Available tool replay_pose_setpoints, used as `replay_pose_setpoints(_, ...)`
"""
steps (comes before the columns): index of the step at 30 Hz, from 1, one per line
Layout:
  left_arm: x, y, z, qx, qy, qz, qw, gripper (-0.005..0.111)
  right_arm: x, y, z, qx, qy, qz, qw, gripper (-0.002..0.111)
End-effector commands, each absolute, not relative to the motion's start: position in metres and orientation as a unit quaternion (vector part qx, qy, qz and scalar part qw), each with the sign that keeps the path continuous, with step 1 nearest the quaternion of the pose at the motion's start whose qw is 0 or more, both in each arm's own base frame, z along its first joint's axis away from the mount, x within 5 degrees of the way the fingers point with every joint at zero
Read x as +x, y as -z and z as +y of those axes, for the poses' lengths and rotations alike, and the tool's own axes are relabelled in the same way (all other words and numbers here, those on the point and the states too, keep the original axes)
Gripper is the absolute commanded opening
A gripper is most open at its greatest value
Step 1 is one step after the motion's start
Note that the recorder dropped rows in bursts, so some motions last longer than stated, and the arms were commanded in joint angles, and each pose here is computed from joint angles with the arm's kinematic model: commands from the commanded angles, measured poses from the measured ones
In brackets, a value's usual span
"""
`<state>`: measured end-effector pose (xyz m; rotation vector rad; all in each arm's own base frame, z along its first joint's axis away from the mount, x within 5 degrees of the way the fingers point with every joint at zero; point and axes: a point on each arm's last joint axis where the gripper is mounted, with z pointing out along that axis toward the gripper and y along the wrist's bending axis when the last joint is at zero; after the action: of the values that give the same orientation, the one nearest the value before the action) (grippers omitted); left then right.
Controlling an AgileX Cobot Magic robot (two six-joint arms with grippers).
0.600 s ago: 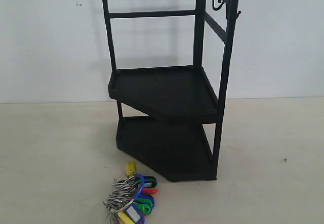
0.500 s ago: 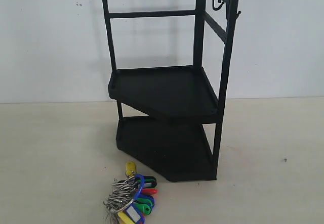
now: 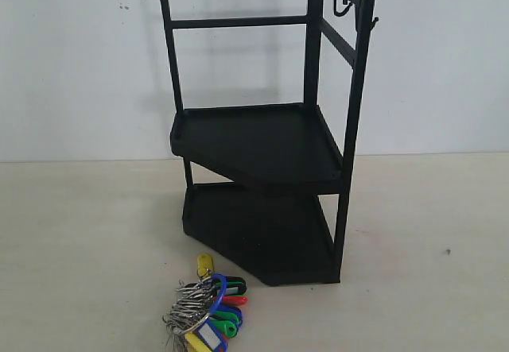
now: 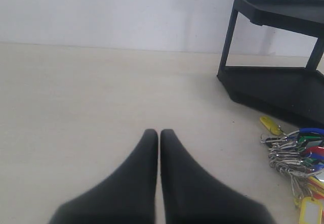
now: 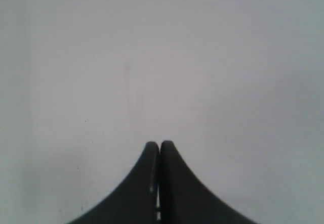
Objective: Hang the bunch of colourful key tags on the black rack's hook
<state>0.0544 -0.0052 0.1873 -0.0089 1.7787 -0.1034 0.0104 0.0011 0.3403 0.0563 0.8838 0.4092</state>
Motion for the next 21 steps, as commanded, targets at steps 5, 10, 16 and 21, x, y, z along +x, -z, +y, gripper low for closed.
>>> replay_pose_setpoints(5, 0.055, -0.187, -0.005, -0.002, 0.041, 0.774, 0.632, 0.004, 0.046, -0.338, 0.030, -0.011, -0.211, 0.860, 0.464, 0.000)
replay_pose_setpoints(10, 0.055, -0.187, -0.005, -0.002, 0.041, 0.774, 0.632, 0.004, 0.081, -0.314, 0.062, -0.138, -0.307, 0.860, 0.383, 0.000)
replay_pose_setpoints(16, 0.055, -0.187, -0.005, -0.002, 0.041, 0.774, 0.632, 0.004, 0.120, -0.302, 0.082, -0.173, -0.378, 0.839, 0.351, 0.000)
replay_pose_setpoints(21, 0.055, -0.187, -0.005, -0.002, 0.041, 0.774, 0.632, 0.004, 0.165, -0.278, 0.091, -0.132, -0.406, 0.849, 0.313, 0.000)
